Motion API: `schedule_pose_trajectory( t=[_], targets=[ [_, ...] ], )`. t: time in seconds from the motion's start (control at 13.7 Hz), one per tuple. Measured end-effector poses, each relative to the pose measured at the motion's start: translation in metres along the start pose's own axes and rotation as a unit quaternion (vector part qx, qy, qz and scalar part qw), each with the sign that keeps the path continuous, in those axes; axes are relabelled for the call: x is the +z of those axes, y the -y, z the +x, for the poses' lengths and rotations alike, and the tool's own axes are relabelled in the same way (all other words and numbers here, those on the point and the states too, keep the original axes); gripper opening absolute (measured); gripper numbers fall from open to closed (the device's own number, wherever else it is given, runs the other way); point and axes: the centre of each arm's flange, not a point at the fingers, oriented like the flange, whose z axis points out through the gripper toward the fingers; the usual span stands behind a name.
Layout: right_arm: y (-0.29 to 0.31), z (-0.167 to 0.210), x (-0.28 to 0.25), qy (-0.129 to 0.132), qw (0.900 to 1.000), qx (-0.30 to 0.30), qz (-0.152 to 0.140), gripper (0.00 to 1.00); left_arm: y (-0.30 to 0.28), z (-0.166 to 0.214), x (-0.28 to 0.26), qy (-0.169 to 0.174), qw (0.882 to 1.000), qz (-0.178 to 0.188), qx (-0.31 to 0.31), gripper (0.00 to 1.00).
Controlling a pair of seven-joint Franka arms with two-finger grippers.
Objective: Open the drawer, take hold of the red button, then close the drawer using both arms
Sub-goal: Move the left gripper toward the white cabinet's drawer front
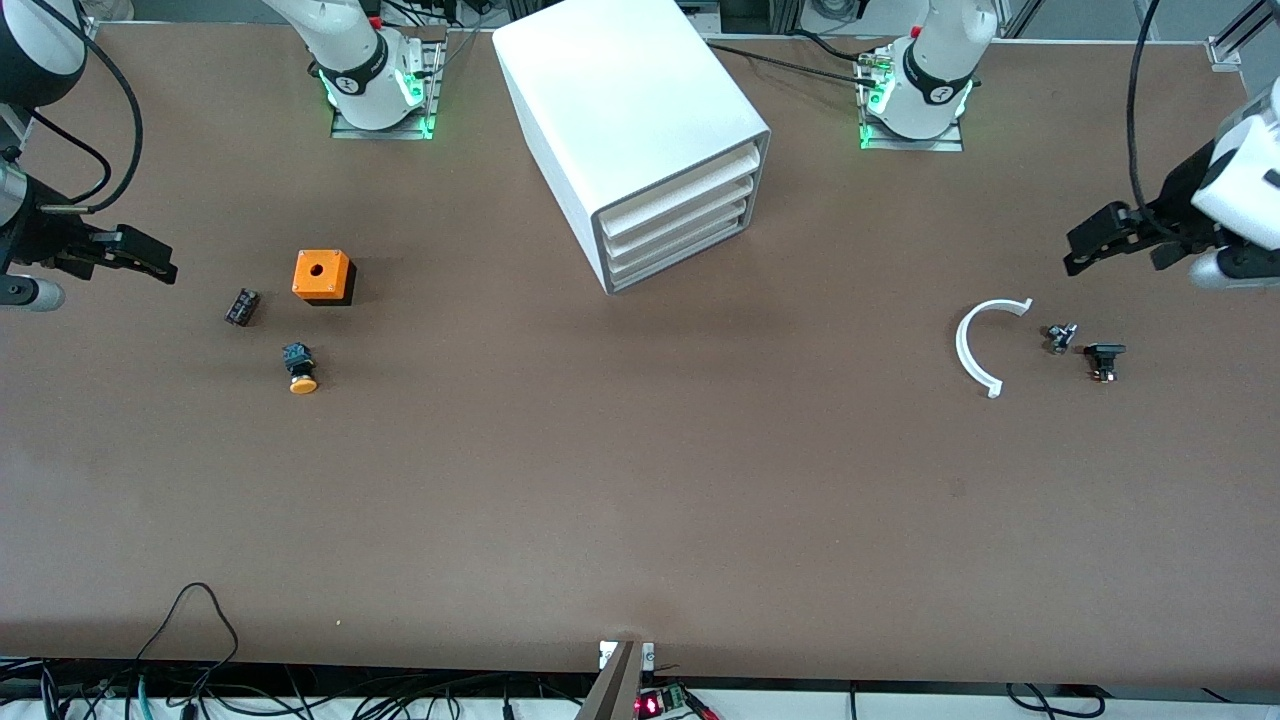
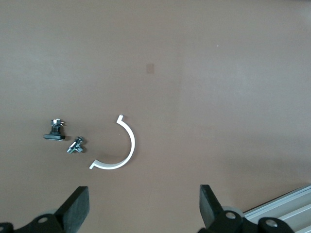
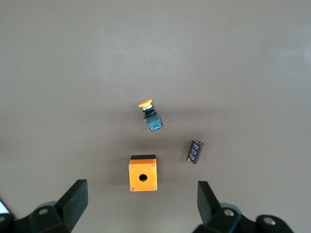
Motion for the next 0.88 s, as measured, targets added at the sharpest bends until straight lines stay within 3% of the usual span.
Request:
schedule_pose_trajectory(
  t=[0.58, 0.73, 0.88],
  targets=[
    [0.003, 0.0, 0.0, 0.0, 1.0, -0.003, 0.0, 1.0, -0.034, 0.04, 0.14, 0.105, 0.994, 0.006, 0.025, 1.0],
    [0.003, 0.0, 0.0, 0.0, 1.0, -0.003, 0.0, 1.0, -0.053, 0.038, 0.176, 0.144, 0.988, -0.037, 0.04, 1.0],
    [0.003, 0.0, 0.0, 0.0, 1.0, -0.003, 0.0, 1.0, -0.069, 0.03, 0.22, 0.192, 0.973, -0.108, 0.066, 1.0]
  ],
)
